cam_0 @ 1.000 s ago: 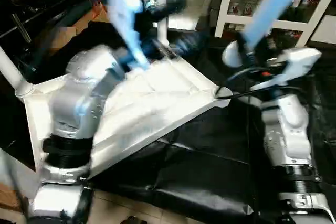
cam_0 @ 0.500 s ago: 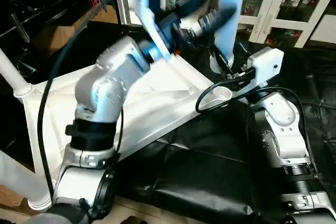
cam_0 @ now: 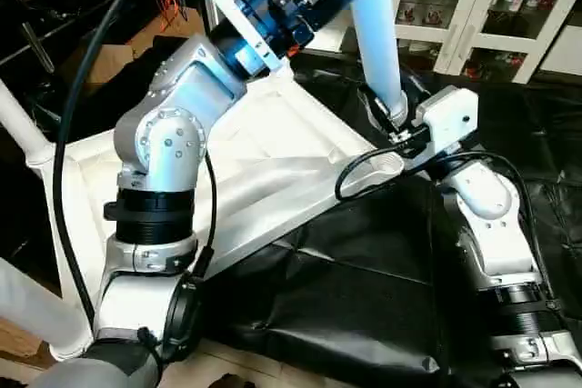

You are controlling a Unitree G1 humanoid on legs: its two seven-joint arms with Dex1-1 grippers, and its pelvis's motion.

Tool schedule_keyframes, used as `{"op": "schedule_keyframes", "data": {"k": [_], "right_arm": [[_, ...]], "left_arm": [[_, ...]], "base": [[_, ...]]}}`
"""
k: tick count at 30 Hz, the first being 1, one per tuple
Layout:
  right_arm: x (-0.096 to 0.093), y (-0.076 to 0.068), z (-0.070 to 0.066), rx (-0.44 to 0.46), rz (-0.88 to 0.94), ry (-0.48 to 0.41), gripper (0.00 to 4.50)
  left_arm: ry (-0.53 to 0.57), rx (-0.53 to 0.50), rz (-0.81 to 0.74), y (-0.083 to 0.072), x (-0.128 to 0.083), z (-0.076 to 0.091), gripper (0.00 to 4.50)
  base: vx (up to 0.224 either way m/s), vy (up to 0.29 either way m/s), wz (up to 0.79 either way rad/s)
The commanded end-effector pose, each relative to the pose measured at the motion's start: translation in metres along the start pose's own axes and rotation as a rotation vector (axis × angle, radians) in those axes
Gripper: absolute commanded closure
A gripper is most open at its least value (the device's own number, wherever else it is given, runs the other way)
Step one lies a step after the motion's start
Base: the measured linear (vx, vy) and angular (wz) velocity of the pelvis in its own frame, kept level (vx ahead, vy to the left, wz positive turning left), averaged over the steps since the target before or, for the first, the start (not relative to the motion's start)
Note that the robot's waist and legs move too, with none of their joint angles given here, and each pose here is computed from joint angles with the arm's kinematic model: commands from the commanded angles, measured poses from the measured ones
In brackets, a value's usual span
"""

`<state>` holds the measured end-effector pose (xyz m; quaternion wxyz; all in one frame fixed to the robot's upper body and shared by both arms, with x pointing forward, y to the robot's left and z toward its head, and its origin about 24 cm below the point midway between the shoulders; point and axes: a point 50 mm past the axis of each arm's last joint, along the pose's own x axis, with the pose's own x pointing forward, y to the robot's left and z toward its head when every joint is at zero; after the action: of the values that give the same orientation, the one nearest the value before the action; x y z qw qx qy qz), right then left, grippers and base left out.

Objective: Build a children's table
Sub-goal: Insert table leg to table base

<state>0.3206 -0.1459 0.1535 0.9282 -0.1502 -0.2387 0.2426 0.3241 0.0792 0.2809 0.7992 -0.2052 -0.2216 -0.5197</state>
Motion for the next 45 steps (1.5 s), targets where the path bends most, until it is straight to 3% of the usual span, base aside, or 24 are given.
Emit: {"op": "schedule_keyframes", "data": {"k": [1, 5, 8, 11, 14, 17, 20, 34, 36, 39, 40, 45], "right_arm": [[0.001, 0.001, 0.002, -0.023, 0.014, -0.009, 2.61], [0.001, 0.002, 0.0, -0.036, 0.027, -0.001, 2.61], [0.002, 0.003, 0.0, -0.045, 0.033, 0.005, 2.61], [0.002, 0.003, -0.001, -0.057, 0.041, 0.014, 2.61], [0.002, 0.003, -0.002, -0.067, 0.051, 0.018, 2.62], [0.001, 0.003, -0.003, -0.072, 0.053, 0.023, 2.62], [0.001, 0.002, -0.003, -0.077, 0.048, 0.026, 2.62], [0.003, -0.002, -0.001, -0.085, 0.02, 0.019, 2.62], [0.003, -0.003, 0.0, -0.077, 0.015, 0.011, 2.06], [0.006, -0.005, 0.0, -0.149, 0.003, 0.043, 1.72], [0.009, -0.006, 0.0, -0.203, -0.01, 0.064, 1.72], [0.021, -0.008, 0.006, -0.296, -0.067, 0.084, 1.34]], "left_arm": [[-0.012, 0.002, 0.035, 0.005, -0.003, 0.002, 1.02], [-0.018, 0.004, 0.033, 0.006, -0.004, 0.002, 1.21], [-0.022, 0.0, 0.029, 0.006, -0.004, 0.003, 1.61], [-0.027, 0.0, 0.029, 0.006, -0.004, 0.004, 1.62], [-0.032, 0.0, 0.025, 0.006, -0.004, 0.004, 2.05], [-0.034, 0.002, 0.021, 0.005, -0.004, 0.004, 2.09], [-0.046, 0.006, 0.032, 0.006, -0.003, 0.005, 2.48], [-0.109, 0.048, 0.073, 0.011, -0.002, 0.015, 2.77], [-0.114, 0.078, 0.076, 0.01, -0.002, 0.016, 2.78], [-0.157, 0.168, 0.025, -0.004, 0.003, 0.019, 2.82], [-0.161, 0.212, -0.011, -0.013, 0.005, 0.016, 2.82], [-0.149, 0.315, -0.088, -0.032, 0.007, 0.004, 2.84]], "base": [[0.0, 0.0, 0.0], [0.0, 0.0, 0.0], [0.0, 0.0, 0.0], [0.0, 0.0, 0.0], [0.0, 0.0, 0.0], [0.0, 0.0, 0.0], [0.0, 0.0, 0.0], [0.0, 0.0, 0.0], [0.0, 0.0, 0.0], [0.0, 0.0, 0.0], [0.0, 0.0, 0.0], [0.0, 0.0, 0.0]]}}
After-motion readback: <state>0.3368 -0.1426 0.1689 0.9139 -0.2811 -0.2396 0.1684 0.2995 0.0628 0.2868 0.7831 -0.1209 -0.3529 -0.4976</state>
